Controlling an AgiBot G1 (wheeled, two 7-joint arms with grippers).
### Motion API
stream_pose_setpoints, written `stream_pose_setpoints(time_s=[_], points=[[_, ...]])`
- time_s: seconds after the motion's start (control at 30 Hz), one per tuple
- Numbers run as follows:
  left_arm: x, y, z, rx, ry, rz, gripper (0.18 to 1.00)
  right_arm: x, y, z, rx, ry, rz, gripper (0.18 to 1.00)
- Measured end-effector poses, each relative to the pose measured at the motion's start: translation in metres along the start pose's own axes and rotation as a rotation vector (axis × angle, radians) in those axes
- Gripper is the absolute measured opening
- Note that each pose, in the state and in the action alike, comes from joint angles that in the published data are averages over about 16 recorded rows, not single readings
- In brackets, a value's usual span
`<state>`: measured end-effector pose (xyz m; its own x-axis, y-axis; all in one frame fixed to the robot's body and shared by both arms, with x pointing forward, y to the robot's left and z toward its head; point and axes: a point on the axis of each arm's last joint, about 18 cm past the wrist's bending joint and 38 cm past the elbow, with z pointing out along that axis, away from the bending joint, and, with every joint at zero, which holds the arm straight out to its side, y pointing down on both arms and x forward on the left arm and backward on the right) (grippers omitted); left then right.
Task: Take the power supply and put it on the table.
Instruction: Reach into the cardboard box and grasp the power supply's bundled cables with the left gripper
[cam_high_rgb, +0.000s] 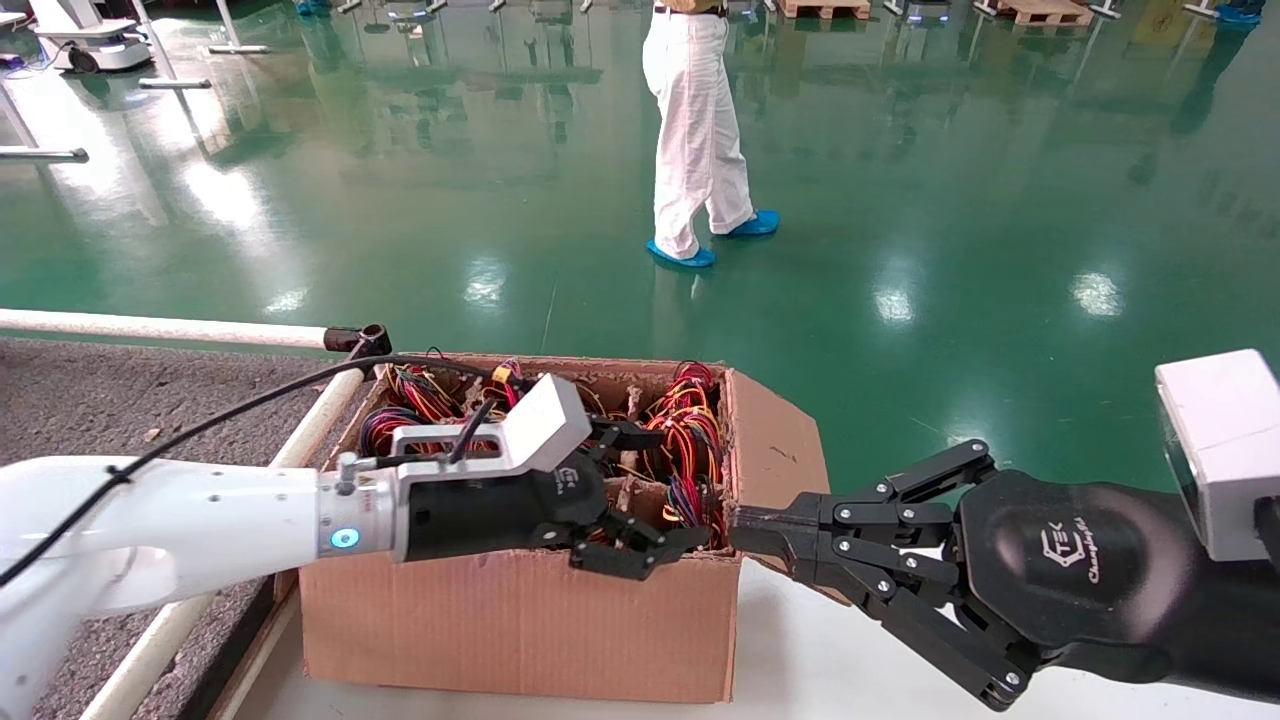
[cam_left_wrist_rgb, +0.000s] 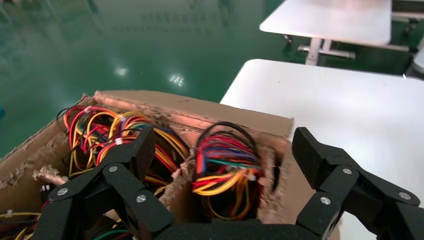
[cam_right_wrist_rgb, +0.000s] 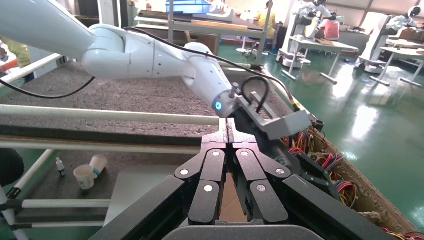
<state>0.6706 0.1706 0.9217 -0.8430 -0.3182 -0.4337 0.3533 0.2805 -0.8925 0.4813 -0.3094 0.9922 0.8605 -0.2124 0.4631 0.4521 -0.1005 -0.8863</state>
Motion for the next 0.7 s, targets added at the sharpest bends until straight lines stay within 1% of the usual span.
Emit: stream_pose_setpoints(time_s=[0.2,0.47,0.7], points=[[-0.002,0.006,0.015,-0.002,-0.006,-0.056,1.001,0.000,0.000,0.000,0.000,0.000,0.000,0.192],[-0.003,0.019,0.024,-0.008,-0.028,-0.100,0.990,0.000,0.000,0.000,0.000,0.000,0.000,0.206],[-0.005,0.030,0.027,-0.011,-0.061,-0.128,0.943,0.000,0.000,0.000,0.000,0.000,0.000,0.253]])
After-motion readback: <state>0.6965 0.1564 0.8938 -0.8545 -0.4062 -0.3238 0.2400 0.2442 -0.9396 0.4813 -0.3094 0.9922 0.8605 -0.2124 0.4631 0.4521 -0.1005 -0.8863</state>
